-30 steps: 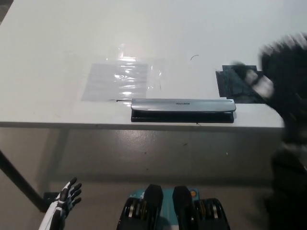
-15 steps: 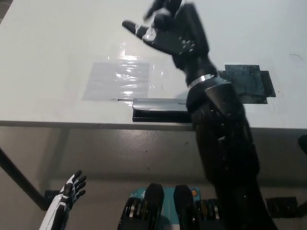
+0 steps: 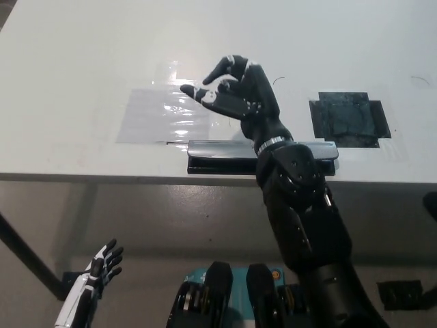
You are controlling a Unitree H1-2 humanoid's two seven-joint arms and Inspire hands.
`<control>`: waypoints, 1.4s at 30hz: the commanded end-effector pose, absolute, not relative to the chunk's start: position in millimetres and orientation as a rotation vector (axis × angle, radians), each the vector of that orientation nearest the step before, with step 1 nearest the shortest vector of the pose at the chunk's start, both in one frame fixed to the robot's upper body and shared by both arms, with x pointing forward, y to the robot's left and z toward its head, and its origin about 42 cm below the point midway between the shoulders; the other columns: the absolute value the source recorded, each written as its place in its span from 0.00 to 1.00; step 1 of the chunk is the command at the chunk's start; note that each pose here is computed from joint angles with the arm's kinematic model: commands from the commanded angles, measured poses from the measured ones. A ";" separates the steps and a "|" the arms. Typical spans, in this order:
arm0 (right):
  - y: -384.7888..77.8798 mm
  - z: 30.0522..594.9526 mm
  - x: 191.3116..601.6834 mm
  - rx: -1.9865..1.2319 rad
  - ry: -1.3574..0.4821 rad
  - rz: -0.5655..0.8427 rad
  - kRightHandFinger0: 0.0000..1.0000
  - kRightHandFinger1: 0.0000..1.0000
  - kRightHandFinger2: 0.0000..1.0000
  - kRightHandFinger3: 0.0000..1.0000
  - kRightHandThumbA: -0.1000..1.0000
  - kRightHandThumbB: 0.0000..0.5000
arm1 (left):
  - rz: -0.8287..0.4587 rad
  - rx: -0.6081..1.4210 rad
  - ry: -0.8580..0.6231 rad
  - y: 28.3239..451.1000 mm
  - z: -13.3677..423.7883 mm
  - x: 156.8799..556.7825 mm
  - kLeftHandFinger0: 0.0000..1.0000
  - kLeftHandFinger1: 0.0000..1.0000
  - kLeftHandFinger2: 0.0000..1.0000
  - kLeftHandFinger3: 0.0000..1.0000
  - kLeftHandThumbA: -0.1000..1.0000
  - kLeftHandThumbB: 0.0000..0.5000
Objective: The paper pin puncher is placed at the center of the table and close to the robot and the robot uses its right fist to press on the paper pin puncher
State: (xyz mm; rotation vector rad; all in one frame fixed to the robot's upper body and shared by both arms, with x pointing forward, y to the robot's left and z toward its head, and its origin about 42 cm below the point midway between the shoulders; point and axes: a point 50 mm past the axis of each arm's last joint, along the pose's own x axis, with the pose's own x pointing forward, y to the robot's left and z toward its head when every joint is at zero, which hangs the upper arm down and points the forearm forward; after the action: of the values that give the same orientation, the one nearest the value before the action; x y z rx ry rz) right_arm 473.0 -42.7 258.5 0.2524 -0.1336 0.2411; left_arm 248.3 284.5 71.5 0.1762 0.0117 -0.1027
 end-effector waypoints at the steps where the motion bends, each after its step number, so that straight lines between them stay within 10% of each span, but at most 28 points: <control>1: -43.1 269.6 477.2 0.258 -0.228 0.219 0.00 0.07 0.35 0.34 1.00 0.33 | -0.127 0.199 -0.049 286.0 84.8 249.6 1.00 1.00 1.00 1.00 1.00 0.29; 7: -48.7 264.8 484.7 0.227 -0.231 0.213 0.00 0.06 0.29 0.20 1.00 0.26 | -0.136 0.207 -0.057 287.2 84.0 250.8 1.00 1.00 1.00 1.00 1.00 0.26; 18: -63.4 229.7 500.3 0.233 -0.133 0.169 0.00 0.08 0.35 0.35 1.00 0.29 | -0.133 0.218 -0.052 290.3 84.5 248.7 1.00 1.00 1.00 1.00 1.00 0.32; 42: -67.4 71.7 448.7 0.168 0.188 0.118 0.00 0.01 0.32 0.27 1.00 0.29 | -0.141 0.207 -0.043 290.6 80.0 243.1 1.00 1.00 1.00 1.00 1.00 0.34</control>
State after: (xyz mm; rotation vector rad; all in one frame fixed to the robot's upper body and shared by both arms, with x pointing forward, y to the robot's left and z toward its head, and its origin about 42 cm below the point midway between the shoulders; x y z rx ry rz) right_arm 493.1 -67.0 151.2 0.1787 -0.0378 0.1242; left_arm 242.5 288.1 69.9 0.1866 0.0151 -0.1132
